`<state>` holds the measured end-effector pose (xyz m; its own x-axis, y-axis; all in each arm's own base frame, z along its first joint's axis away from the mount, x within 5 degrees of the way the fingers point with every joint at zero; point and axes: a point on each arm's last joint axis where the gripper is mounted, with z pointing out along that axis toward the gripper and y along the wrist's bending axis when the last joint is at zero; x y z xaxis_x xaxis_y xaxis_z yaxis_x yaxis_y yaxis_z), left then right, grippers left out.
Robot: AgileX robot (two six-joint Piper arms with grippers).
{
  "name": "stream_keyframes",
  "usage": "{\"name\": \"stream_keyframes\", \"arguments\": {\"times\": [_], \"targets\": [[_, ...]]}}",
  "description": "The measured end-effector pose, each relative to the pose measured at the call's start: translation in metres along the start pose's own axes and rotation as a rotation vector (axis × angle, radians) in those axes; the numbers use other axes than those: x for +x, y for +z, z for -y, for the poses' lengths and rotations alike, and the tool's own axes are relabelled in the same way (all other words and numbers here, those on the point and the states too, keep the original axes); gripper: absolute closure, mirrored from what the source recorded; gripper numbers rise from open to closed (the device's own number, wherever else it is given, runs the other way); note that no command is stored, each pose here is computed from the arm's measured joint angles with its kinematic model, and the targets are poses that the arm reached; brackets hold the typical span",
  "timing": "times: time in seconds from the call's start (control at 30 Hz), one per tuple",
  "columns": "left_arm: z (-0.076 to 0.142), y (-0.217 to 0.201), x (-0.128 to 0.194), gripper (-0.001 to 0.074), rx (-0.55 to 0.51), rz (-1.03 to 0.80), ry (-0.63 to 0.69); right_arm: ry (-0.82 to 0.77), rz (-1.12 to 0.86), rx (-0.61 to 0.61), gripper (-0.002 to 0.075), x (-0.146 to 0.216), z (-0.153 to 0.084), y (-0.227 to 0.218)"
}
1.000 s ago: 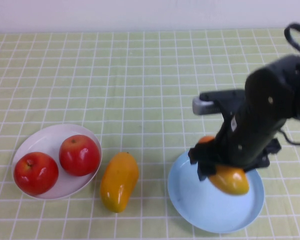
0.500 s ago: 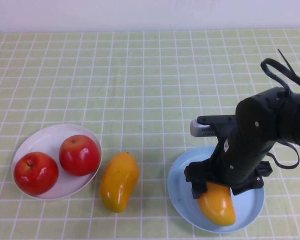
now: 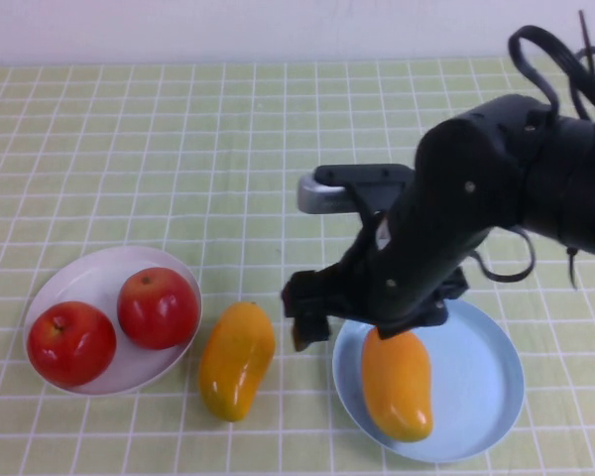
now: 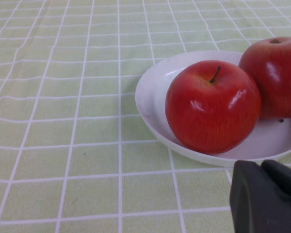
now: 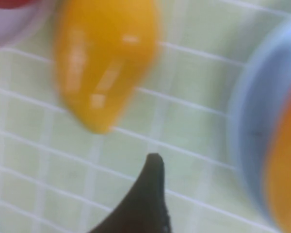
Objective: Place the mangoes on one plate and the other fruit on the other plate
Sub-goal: Put another type of fruit in the right plate
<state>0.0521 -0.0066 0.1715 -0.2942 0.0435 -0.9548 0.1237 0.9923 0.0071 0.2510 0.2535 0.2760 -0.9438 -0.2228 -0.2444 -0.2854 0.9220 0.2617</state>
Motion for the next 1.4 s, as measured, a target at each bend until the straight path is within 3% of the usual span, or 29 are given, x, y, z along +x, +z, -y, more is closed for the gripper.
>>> {"name": "stream_keyframes", "arguments": {"times": [0.2, 0.5, 1.1, 1.3, 1.4], "targets": [[0.000, 0.000, 0.000, 0.0735, -0.001, 0.000, 0.001, -0.022, -0.030, -0.102, 0.0034, -0.004, -0.045, 0.029], [0.000, 0.000, 0.000, 0.0735, -0.001, 0.000, 0.001, 0.004, -0.037, -0.100, 0.0034, -0.030, -0.062, 0.074], [0.000, 0.000, 0.000, 0.0735, -0.001, 0.000, 0.001, -0.026, -0.054, -0.034, 0.0039, -0.039, -0.059, 0.113], [0.000, 0.000, 0.000, 0.0735, -0.001, 0.000, 0.001, -0.052, -0.057, -0.019, 0.0179, -0.039, -0.057, 0.118], [0.000, 0.000, 0.000, 0.0735, -0.001, 0.000, 0.001, -0.064, -0.051, -0.008, 0.0176, -0.040, -0.056, 0.118]]}}
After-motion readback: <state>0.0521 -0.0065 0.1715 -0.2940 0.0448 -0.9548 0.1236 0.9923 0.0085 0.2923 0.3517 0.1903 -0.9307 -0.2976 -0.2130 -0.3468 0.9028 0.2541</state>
